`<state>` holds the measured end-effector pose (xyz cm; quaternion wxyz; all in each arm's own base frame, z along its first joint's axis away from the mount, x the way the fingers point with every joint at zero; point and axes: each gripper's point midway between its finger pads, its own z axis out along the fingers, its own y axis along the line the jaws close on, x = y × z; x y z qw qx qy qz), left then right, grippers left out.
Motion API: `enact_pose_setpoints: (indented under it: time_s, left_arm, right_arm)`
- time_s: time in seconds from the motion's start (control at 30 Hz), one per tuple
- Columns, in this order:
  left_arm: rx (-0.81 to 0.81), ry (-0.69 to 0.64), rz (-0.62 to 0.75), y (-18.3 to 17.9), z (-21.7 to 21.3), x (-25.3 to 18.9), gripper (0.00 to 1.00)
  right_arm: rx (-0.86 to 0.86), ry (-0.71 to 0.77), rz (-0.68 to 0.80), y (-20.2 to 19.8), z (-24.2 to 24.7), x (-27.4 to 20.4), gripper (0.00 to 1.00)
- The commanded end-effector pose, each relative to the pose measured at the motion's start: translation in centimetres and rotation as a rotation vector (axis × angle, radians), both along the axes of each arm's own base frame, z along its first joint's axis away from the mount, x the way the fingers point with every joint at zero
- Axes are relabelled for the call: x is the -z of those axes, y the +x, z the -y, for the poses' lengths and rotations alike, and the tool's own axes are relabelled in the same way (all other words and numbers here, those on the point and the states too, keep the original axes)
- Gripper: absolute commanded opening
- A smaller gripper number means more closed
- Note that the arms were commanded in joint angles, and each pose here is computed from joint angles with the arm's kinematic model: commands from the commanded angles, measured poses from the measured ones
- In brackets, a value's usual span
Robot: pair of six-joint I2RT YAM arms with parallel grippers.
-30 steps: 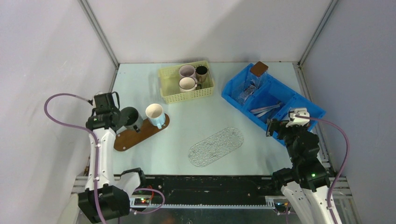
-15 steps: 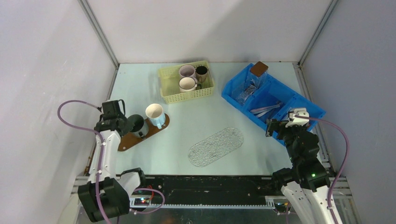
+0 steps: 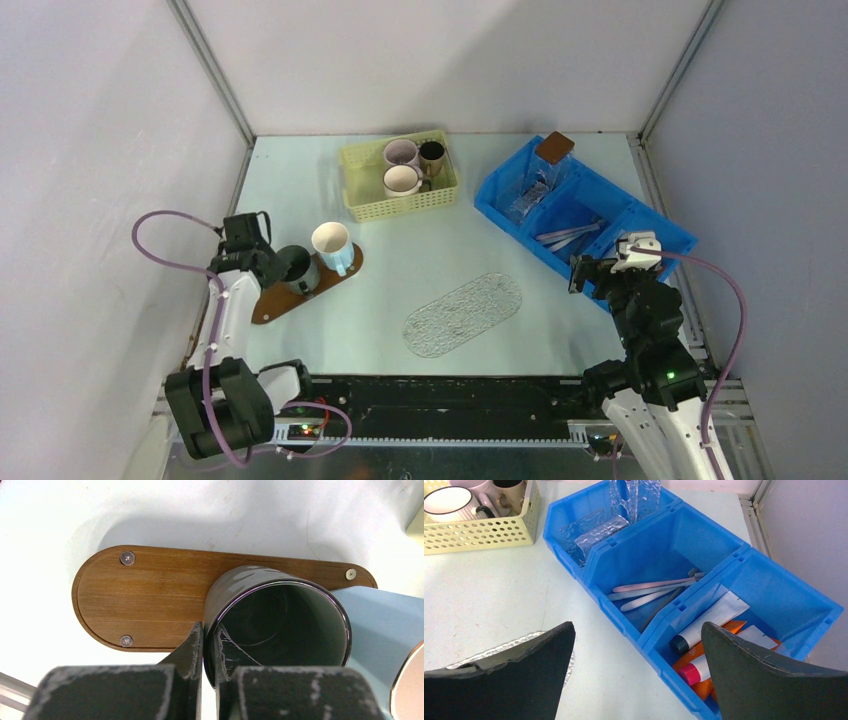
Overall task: Prepare toiletry sets of a toothbrush and toothpaste on the tray
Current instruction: Place the cup on the tray.
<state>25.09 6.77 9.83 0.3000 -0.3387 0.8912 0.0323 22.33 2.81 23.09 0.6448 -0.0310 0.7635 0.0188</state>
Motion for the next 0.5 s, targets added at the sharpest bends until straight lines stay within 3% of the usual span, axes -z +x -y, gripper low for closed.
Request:
enact_pose_setpoints:
  time_s: [0.0, 0.47]
  left_arm:
    - [0.024, 0.001, 0.077, 2.0, -0.1, -1.2, 0.0]
    - [0.057, -0.038, 0.068, 2.3, 1.0, -1.1, 0.01]
  right_arm:
    - [0.003, 0.002, 0.043, 0.2, 0.0, -1.1, 1.0]
    - [0.001, 0.004, 0.047, 0.2, 0.0, -1.1, 1.0]
